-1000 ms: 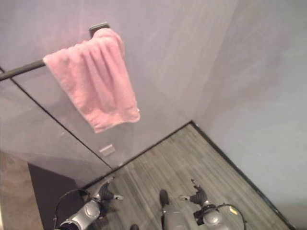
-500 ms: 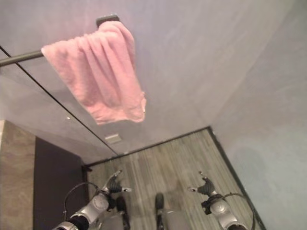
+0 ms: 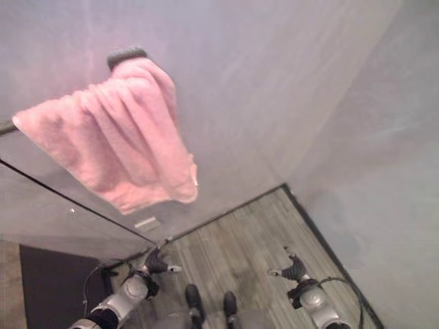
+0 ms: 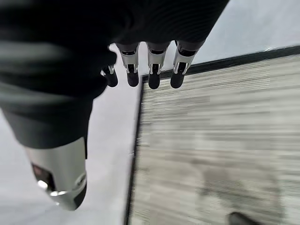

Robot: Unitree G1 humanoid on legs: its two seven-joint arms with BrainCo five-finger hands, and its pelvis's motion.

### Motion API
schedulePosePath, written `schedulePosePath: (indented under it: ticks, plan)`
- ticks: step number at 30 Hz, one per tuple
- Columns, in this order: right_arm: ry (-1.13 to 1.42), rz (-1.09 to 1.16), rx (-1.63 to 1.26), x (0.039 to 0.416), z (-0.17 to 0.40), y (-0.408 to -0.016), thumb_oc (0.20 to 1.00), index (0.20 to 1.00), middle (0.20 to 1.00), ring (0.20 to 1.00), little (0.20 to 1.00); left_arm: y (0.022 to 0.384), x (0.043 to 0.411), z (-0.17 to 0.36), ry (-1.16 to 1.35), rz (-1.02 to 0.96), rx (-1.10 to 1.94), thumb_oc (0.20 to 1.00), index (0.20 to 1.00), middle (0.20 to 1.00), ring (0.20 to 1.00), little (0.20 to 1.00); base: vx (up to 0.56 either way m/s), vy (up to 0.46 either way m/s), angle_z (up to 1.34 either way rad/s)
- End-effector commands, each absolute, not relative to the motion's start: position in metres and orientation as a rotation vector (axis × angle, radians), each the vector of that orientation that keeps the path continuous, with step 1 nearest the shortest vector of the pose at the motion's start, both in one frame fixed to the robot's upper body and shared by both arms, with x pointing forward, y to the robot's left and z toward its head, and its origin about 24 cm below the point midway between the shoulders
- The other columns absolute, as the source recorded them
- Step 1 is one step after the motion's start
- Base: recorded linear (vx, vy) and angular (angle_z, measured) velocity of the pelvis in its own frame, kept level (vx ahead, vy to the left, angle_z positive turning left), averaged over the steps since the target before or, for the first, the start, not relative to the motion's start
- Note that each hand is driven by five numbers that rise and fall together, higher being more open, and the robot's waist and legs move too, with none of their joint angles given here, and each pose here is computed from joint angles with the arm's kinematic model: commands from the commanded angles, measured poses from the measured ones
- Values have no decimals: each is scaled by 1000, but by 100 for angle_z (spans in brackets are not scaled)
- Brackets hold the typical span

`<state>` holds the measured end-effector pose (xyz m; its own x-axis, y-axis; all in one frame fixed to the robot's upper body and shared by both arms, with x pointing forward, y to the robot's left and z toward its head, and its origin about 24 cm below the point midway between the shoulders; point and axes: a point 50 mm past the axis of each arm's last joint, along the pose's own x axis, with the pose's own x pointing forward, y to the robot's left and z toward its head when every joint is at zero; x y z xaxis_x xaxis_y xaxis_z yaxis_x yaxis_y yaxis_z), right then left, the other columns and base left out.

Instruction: Put brush and paste in cup on sink, flatten towel.

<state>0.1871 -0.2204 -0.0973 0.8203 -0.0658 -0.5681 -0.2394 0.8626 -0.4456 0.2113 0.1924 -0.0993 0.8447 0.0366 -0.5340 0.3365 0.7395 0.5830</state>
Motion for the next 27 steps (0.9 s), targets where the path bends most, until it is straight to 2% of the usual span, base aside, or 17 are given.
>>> schedulePosePath:
  ticks: [1,8,13,18,21,27]
  plan:
    - [525,68,-439,199,-88,-211,1000,1000,1000,1000,1000,205,220,-85,463,-179,777,1000,1000,1000,1000,1000,146,134,69]
    - [499,6,-349,201,-80,-226,1000,1000,1000,1000,1000,205,222,-77,411,-236,815,1000,1000,1000,1000,1000,195,-9,60]
    - [459,-17,-330,207,-69,-241,1000,1000,1000,1000,1000,217,214,-79,433,-247,853,1000,1000,1000,1000,1000,88,-148,83]
    - [344,-62,-326,217,-39,-264,1000,1000,1000,1000,1000,239,198,-79,484,-190,823,1000,1000,1000,1000,1000,82,-221,19]
    - [274,-105,-314,213,-22,-278,1000,1000,1000,1000,1000,250,208,-65,437,-172,836,1000,1000,1000,1000,1000,-42,-218,74]
    - [314,-91,-346,210,-28,-278,1000,1000,1000,1000,1000,255,227,-49,374,-101,824,1000,1000,1000,1000,1000,-37,-35,38]
